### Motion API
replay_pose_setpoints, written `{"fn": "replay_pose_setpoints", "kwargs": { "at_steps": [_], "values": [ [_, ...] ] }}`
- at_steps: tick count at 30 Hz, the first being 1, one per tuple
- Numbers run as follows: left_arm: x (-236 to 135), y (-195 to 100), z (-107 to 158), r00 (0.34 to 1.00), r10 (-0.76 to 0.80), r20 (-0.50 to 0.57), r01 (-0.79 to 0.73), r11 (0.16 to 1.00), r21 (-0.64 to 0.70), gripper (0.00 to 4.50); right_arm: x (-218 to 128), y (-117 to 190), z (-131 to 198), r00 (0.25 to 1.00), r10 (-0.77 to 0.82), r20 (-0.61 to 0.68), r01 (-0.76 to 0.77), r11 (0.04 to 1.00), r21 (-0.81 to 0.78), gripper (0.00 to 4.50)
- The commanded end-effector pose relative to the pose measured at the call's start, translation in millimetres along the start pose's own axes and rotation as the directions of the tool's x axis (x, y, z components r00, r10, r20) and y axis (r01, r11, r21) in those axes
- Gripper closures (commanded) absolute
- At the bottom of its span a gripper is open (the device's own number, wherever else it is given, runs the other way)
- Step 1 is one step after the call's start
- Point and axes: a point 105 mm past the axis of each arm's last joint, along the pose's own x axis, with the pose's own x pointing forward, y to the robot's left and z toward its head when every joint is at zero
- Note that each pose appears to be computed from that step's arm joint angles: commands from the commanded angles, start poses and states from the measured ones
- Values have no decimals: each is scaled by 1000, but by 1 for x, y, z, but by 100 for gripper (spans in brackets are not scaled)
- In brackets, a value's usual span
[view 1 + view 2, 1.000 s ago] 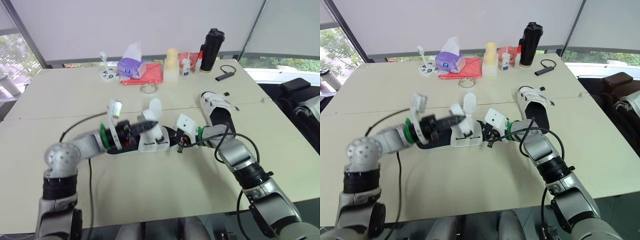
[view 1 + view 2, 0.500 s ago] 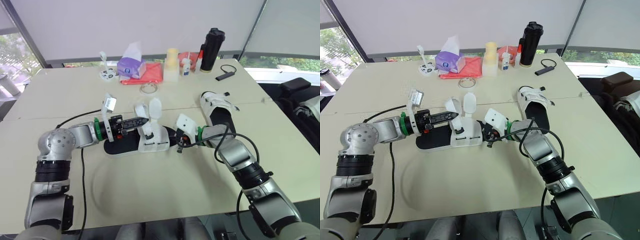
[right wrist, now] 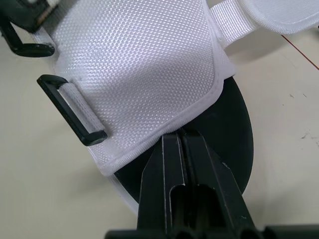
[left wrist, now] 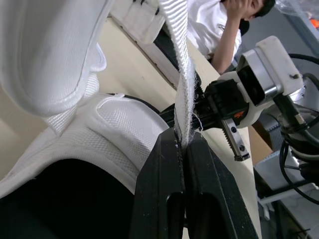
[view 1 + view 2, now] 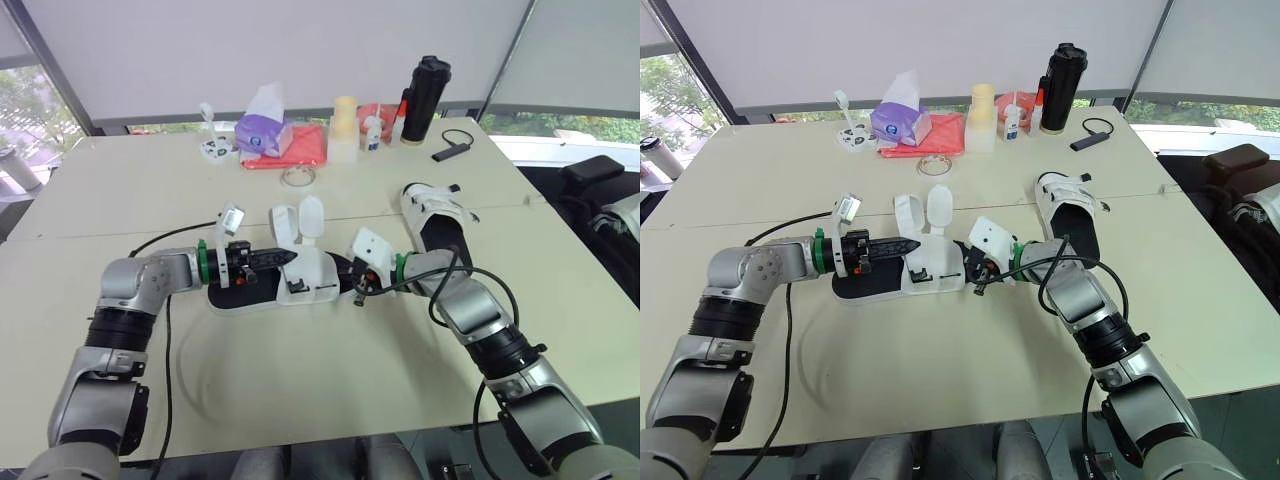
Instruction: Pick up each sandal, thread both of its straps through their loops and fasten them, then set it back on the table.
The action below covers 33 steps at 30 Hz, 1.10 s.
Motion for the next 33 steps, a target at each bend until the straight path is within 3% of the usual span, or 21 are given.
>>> {"fn": "replay_pose_setpoints", "kwargs": {
  "at_steps": [1,14,33],
  "values": [
    [2,-5,12,1000,-27,13,26,998,51,446,1,6,-2,1000,13,-11,-13,1000,-1,450],
    [5,-17,20,994,-112,5,111,990,85,446,2,8,-1,1000,16,-11,-16,1000,3,450],
    [1,-16,9,990,-124,-71,133,982,137,446,2,9,0,1000,18,-8,-18,1000,4,450]
  ]
}}
